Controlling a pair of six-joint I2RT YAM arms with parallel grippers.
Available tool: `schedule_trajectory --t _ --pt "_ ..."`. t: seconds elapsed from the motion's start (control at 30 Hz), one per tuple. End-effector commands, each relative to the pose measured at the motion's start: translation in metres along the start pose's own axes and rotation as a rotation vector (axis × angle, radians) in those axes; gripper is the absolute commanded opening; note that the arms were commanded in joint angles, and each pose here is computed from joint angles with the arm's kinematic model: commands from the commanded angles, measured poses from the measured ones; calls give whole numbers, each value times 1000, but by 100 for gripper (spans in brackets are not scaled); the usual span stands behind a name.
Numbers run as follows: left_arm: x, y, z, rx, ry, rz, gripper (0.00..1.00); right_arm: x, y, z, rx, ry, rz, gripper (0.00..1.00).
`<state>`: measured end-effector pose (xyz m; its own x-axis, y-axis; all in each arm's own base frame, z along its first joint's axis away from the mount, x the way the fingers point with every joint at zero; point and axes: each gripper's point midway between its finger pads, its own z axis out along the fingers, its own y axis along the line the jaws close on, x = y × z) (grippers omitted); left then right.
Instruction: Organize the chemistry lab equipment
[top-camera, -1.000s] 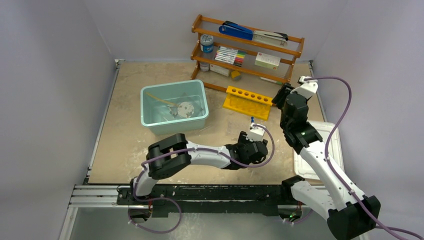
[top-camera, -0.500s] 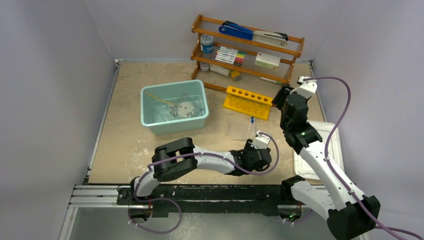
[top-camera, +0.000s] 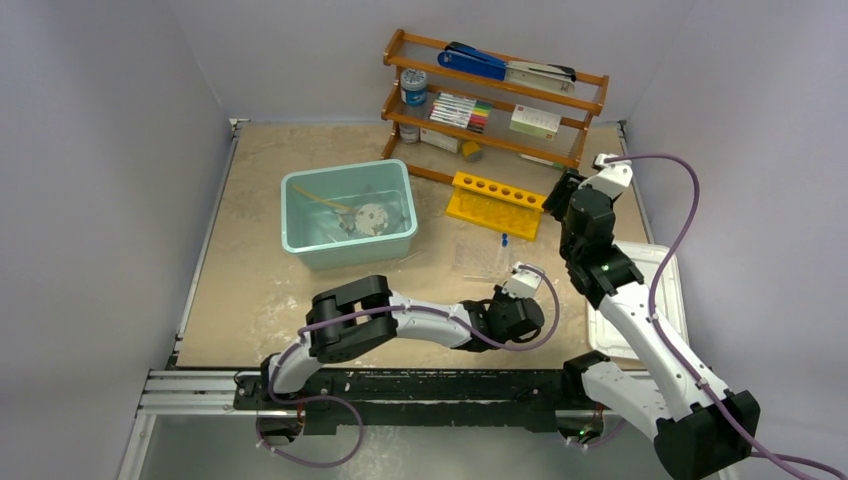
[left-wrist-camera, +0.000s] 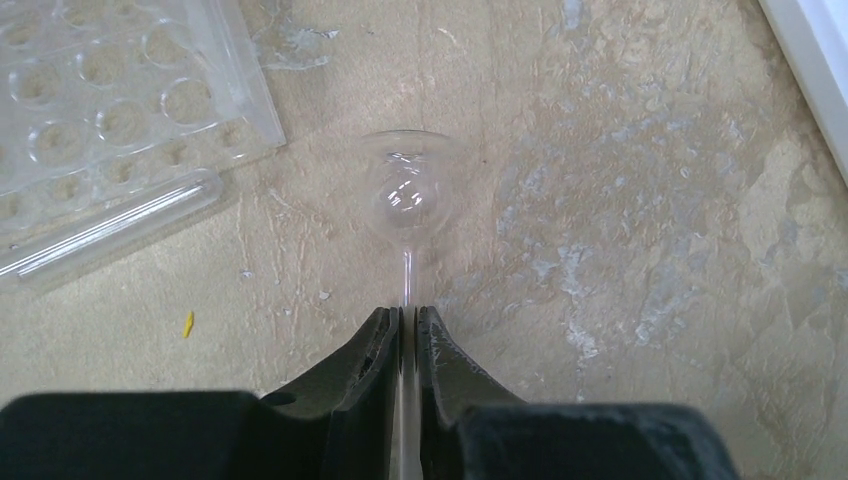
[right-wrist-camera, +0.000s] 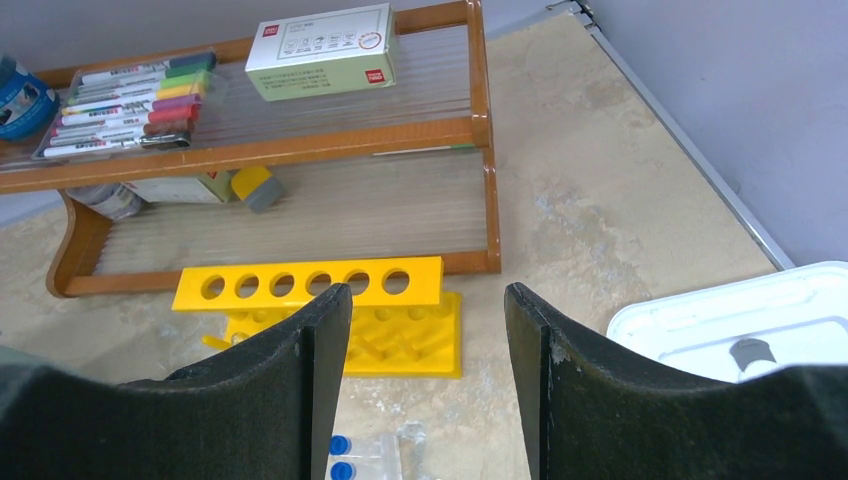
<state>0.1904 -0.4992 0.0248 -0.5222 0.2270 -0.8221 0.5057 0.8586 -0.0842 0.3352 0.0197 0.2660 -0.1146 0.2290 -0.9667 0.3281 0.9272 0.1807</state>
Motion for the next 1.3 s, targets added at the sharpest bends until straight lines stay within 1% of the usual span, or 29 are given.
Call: schedule_trajectory --t 0.0,0.23,0.37,0.47,0.6,0.73,0.83,0.97,1.07,1.1,1.27 --pt "-42 0 -15 -21 -74 1 11 -11 5 1 -22 -37 16 60" --pt "-95 -4 -47 12 -144 -19 11 -15 8 0 -44 -51 16 60" --pt "-141 13 -79 -7 -214 -59 10 -15 9 -1 -53 -53 13 60" --pt "-173 54 -100 -82 -261 -107 10 -16 11 0 -58 -53 11 60" --pt "-212 127 -126 -177 -332 -197 11 -15 13 1 -67 -52 12 60" --pt "-240 208 -143 -333 -382 -248 12 -13 15 2 -78 -44 10 61" --pt "-250 259 -145 -406 -387 -297 12 -12 17 2 -85 -41 11 60" --pt "-253 309 -136 -479 -377 -341 12 -11 17 2 -86 -42 6 61" --pt "-242 340 -119 -520 -345 -366 12 -11 17 3 -88 -41 3 61" --pt "-237 356 -113 -544 -333 -381 12 -10 18 3 -90 -39 -1 61" --pt "-206 393 -85 -526 -261 -437 11 -6 18 4 -91 -29 -17 61"
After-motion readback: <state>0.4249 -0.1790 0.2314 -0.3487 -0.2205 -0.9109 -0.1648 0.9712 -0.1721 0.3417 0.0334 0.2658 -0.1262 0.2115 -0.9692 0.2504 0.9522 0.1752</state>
